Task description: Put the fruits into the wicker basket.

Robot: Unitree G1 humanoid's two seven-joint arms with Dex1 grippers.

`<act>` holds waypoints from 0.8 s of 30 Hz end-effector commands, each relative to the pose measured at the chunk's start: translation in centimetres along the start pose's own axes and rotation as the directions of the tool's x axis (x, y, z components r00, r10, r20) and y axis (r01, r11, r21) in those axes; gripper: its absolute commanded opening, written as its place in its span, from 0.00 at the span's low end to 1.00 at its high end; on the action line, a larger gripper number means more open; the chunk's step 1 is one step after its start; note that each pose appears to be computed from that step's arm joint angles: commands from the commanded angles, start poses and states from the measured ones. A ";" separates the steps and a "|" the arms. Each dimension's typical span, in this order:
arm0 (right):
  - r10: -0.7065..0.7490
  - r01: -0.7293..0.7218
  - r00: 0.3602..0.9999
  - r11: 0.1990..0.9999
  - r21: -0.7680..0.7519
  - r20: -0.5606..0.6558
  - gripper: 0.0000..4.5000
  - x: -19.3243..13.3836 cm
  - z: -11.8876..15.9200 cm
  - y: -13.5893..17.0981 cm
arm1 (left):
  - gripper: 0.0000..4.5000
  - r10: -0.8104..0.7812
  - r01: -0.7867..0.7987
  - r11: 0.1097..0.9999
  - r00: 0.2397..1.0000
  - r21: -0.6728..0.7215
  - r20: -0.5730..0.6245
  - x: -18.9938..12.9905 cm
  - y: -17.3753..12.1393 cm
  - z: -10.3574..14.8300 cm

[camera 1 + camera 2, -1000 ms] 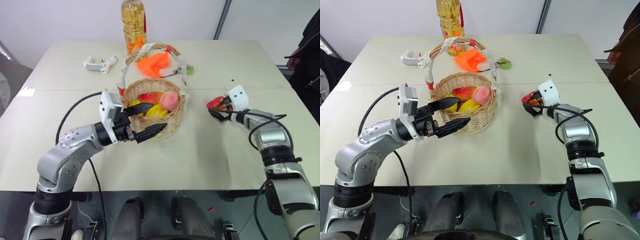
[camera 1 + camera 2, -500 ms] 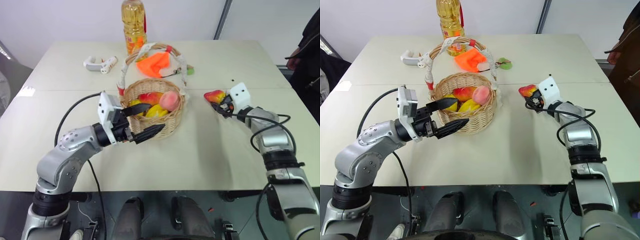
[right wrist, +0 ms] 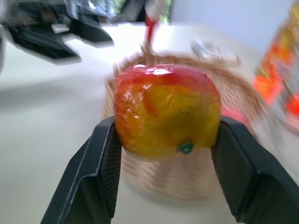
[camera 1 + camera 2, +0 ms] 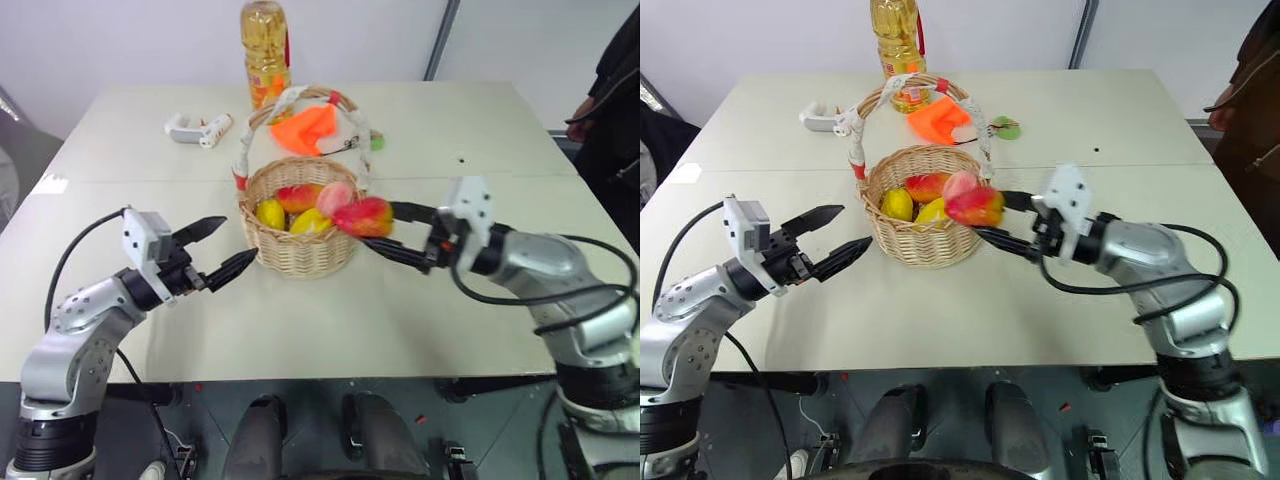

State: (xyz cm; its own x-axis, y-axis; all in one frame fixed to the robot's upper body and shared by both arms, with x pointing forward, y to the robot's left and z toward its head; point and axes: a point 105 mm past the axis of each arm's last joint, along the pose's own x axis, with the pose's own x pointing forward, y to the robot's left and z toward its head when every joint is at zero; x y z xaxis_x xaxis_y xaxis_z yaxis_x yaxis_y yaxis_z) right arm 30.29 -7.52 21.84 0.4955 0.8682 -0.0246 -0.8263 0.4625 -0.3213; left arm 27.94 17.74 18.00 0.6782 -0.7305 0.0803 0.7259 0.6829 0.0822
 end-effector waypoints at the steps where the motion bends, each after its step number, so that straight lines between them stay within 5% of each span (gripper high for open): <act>1: -0.107 0.107 0.994 0.994 -0.017 -0.026 0.58 2.8 0.0 -0.7 | 1.00 -0.027 0.025 0.999 0.997 0.033 0.067 0.2 -0.5 1.7; 4: -0.135 0.135 0.991 0.991 0.008 -0.027 0.58 4.6 0.0 -0.6 | 1.00 -0.058 0.057 0.998 0.995 0.016 0.085 0.4 -1.4 1.9; 9: -0.151 0.151 0.989 0.988 -0.015 -0.003 0.99 4.9 0.6 -0.4 | 1.00 -0.069 0.068 0.998 0.994 0.007 0.089 0.6 -2.1 1.8; 18: -0.197 0.194 0.977 0.980 0.048 0.075 0.99 -1.5 1.2 -2.4 | 1.00 -0.106 0.109 0.994 0.986 -0.015 0.132 1.5 -2.9 2.3; 24: -0.398 0.388 0.917 0.908 0.161 0.037 0.99 0.1 -0.6 -5.7 | 1.00 -0.130 0.133 0.991 0.979 -0.010 0.160 2.5 -3.0 2.8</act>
State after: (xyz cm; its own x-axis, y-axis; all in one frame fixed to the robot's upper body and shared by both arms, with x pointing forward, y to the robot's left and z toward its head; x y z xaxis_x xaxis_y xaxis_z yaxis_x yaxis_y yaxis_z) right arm 34.81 -10.79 22.11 0.7711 0.6288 0.1006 -0.6137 0.7759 -0.1460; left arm 27.31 14.22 20.08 0.5728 -0.7943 0.2026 0.8017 0.5943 0.0636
